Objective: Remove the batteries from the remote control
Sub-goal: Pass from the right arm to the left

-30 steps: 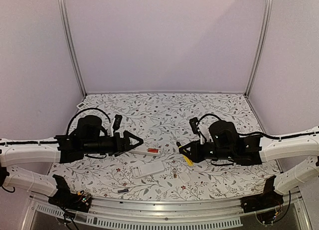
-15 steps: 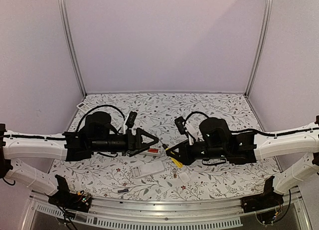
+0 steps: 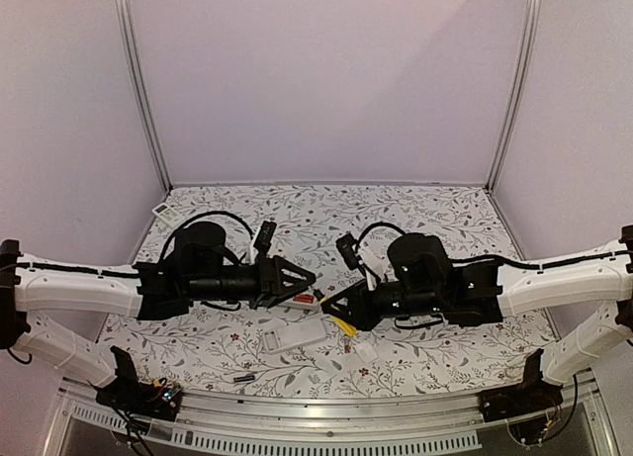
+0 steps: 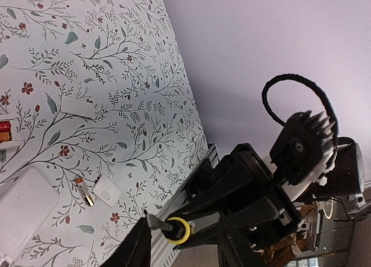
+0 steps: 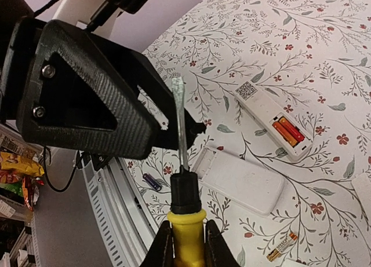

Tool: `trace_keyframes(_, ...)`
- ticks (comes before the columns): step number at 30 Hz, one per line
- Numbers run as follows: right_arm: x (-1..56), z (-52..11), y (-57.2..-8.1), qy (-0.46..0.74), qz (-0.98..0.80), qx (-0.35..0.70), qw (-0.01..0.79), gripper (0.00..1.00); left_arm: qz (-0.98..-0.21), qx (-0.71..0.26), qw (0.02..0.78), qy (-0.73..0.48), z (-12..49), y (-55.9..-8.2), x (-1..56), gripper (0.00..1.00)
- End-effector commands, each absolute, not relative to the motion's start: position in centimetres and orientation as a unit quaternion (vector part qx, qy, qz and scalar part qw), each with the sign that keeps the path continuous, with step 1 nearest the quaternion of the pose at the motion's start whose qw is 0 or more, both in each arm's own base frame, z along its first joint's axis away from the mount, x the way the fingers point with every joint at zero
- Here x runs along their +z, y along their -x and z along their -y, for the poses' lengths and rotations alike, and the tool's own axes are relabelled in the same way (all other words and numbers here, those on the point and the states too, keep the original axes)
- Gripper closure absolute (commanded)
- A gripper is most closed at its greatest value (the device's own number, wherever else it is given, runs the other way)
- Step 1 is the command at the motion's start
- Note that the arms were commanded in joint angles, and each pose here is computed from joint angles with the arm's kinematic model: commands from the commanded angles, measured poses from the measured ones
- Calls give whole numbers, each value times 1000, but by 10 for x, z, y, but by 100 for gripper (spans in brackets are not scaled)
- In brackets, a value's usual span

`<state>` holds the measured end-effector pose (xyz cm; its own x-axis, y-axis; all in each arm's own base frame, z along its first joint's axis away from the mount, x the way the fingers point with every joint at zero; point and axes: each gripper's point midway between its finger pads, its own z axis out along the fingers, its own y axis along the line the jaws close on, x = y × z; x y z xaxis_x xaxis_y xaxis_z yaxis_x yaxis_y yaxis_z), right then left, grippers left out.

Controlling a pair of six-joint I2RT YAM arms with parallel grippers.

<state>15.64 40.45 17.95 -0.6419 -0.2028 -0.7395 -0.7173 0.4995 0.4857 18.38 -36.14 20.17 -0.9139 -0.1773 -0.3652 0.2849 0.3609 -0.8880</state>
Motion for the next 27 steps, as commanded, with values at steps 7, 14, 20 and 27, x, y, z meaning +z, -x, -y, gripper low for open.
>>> trace_keyframes(7, 190, -413, -152, 298, -794, 425, 317, 100, -796, -570, 205, -24, 370, -188, 202, 79)
trace_keyframes(14, 192, -414, -150, 301, -792, 427, 317, 100, -803, -562, 199, -12, 370, -190, 194, 82)
trace_keyframes(20, 194, -415, -146, 306, -787, 434, 314, 100, -804, -561, 196, 3, 369, -192, 192, 98)
trace_keyframes(27, 202, -403, -156, 260, -790, 437, 342, 69, -775, -589, 228, 19, 363, -198, 215, 100)
